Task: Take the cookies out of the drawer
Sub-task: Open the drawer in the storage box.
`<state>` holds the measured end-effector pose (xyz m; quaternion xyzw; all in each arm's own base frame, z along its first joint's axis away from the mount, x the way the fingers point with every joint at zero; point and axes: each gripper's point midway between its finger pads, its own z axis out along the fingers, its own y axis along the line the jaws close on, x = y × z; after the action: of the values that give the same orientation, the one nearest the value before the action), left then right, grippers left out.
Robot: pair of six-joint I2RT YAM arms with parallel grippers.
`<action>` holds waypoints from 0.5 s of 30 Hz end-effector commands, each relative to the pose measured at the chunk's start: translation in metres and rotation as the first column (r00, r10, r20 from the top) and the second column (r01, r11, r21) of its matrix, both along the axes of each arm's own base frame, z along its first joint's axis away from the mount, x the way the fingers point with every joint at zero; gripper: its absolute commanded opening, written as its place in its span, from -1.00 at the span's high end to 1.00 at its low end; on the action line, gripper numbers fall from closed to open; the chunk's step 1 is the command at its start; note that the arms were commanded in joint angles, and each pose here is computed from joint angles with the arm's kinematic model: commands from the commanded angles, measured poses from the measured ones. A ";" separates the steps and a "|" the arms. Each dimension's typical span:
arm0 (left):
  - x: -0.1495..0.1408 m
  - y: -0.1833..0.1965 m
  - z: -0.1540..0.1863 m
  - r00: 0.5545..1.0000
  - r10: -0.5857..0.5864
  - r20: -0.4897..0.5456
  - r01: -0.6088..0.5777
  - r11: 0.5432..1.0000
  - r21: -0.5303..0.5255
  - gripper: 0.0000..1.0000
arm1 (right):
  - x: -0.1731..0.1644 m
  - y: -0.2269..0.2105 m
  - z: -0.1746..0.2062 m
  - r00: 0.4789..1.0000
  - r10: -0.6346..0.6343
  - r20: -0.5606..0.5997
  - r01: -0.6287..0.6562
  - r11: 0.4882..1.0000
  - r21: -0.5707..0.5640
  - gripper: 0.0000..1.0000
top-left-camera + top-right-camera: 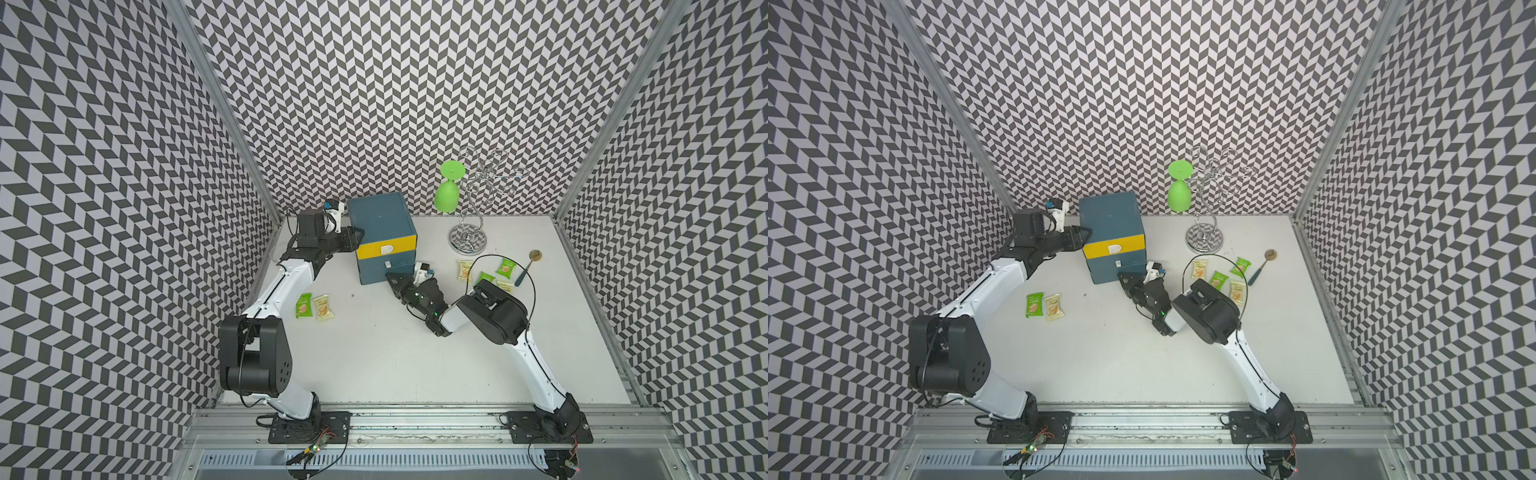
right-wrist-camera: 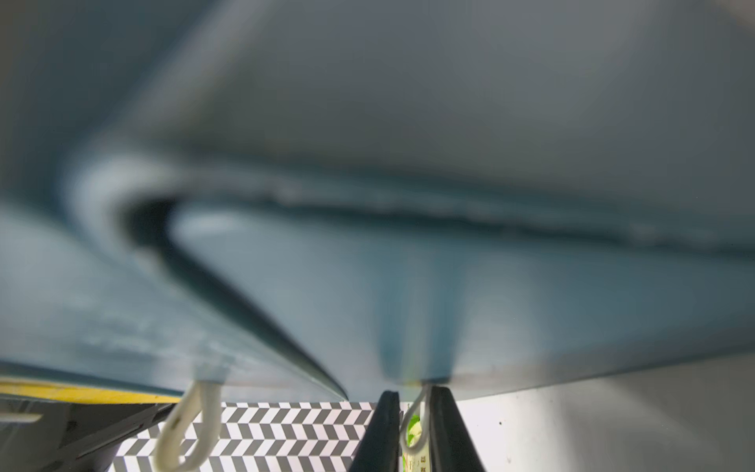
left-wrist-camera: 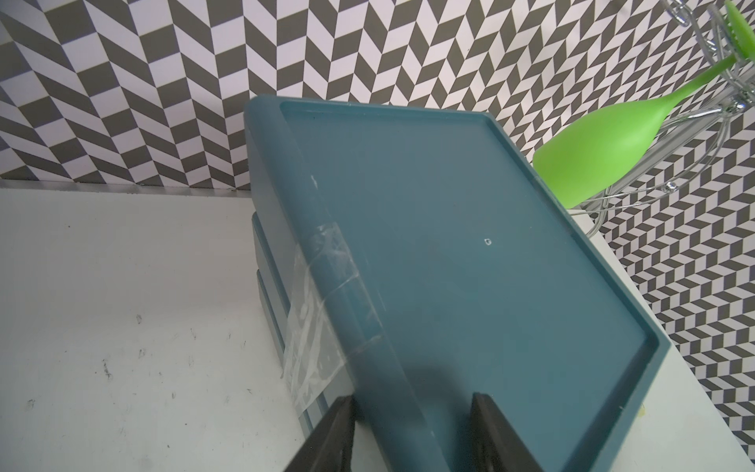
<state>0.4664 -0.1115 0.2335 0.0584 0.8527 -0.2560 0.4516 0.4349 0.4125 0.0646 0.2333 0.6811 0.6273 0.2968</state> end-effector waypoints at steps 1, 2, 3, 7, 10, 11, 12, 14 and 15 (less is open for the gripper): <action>-0.039 -0.016 -0.059 0.970 -0.076 -0.232 0.082 0.996 0.016 0.02 | 0.003 -0.005 -0.033 0.999 -0.017 -0.029 0.015 0.998 -0.059 0.88; -0.039 -0.016 -0.059 0.970 -0.077 -0.233 0.083 0.996 0.016 0.02 | 0.003 -0.005 -0.033 0.999 -0.015 -0.028 0.013 0.998 -0.054 0.97; -0.040 -0.016 -0.060 0.969 -0.078 -0.234 0.085 0.996 0.018 0.02 | 0.002 -0.006 -0.034 0.999 -0.013 -0.031 0.012 0.999 -0.049 1.00; -0.040 -0.016 -0.060 0.969 -0.078 -0.234 0.084 0.996 0.015 0.02 | -0.008 -0.008 -0.035 0.999 0.006 -0.036 -0.008 0.999 -0.048 1.00; -0.040 -0.016 -0.058 0.970 -0.078 -0.229 0.084 0.996 0.015 0.03 | -0.020 -0.013 -0.034 0.999 0.017 -0.034 -0.018 0.999 -0.042 1.00; -0.040 -0.016 -0.057 0.971 -0.078 -0.225 0.084 0.996 0.015 0.02 | -0.023 -0.016 -0.032 0.999 0.020 -0.031 -0.021 0.999 -0.035 1.00; -0.039 -0.016 -0.056 0.972 -0.077 -0.222 0.083 0.996 0.015 0.02 | -0.027 -0.018 -0.033 0.999 0.023 -0.043 -0.024 0.999 -0.032 1.00; -0.039 -0.016 -0.055 0.972 -0.075 -0.222 0.081 0.997 0.015 0.02 | -0.036 -0.023 -0.029 0.999 0.030 -0.041 -0.032 0.999 -0.031 1.00; -0.038 -0.016 -0.056 0.972 -0.074 -0.224 0.080 0.997 0.016 0.02 | -0.040 -0.025 -0.028 0.999 0.033 -0.043 -0.034 0.999 -0.035 1.00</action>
<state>0.4574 -0.1235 0.2356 0.0719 0.8524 -0.2720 0.4407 0.4144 0.3959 0.0631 0.2447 0.6706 0.6409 0.2822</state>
